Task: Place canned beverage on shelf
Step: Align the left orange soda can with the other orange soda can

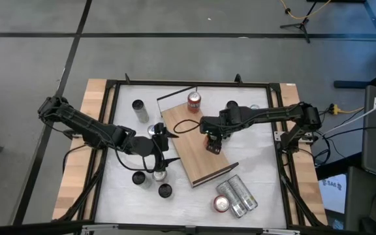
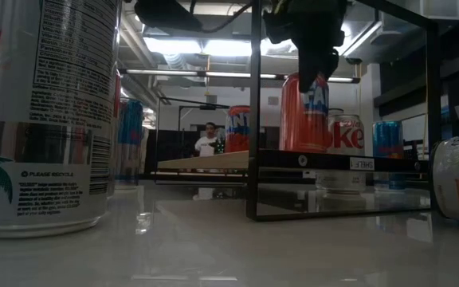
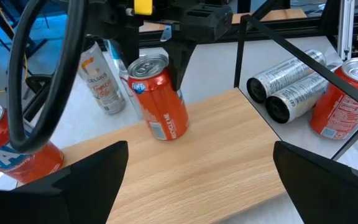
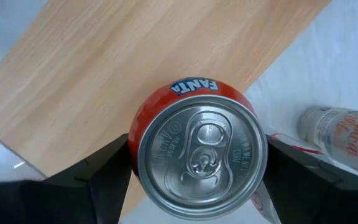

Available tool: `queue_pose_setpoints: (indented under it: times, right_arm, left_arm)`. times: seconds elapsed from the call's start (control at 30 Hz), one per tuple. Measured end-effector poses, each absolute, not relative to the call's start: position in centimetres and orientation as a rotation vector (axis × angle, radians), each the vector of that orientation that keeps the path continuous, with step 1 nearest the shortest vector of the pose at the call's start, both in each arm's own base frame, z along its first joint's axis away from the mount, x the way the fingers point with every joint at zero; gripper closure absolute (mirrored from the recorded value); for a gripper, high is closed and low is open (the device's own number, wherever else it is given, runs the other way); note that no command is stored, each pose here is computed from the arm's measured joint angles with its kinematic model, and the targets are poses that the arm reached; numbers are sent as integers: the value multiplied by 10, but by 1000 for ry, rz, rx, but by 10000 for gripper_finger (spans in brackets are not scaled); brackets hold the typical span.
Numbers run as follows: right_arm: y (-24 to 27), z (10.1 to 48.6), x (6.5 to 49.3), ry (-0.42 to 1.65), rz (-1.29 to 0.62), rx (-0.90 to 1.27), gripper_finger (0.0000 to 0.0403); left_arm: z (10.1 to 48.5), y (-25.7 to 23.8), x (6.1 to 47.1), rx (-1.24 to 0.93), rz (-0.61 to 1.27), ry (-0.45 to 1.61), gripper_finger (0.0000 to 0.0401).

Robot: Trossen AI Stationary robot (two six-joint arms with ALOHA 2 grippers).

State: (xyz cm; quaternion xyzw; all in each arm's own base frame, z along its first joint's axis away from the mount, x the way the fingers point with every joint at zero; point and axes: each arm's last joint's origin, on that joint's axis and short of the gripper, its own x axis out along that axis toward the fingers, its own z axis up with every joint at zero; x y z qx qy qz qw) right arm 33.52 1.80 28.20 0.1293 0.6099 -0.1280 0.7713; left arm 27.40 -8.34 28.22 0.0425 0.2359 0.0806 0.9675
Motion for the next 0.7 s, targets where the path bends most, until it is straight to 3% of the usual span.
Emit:
queue_pose_setpoints:
  times: [0.7]
  right_arm:
    - [18,282,336,1313,-274,275,97]
  left_arm:
    - [282,-83,274,86,163,477,5]
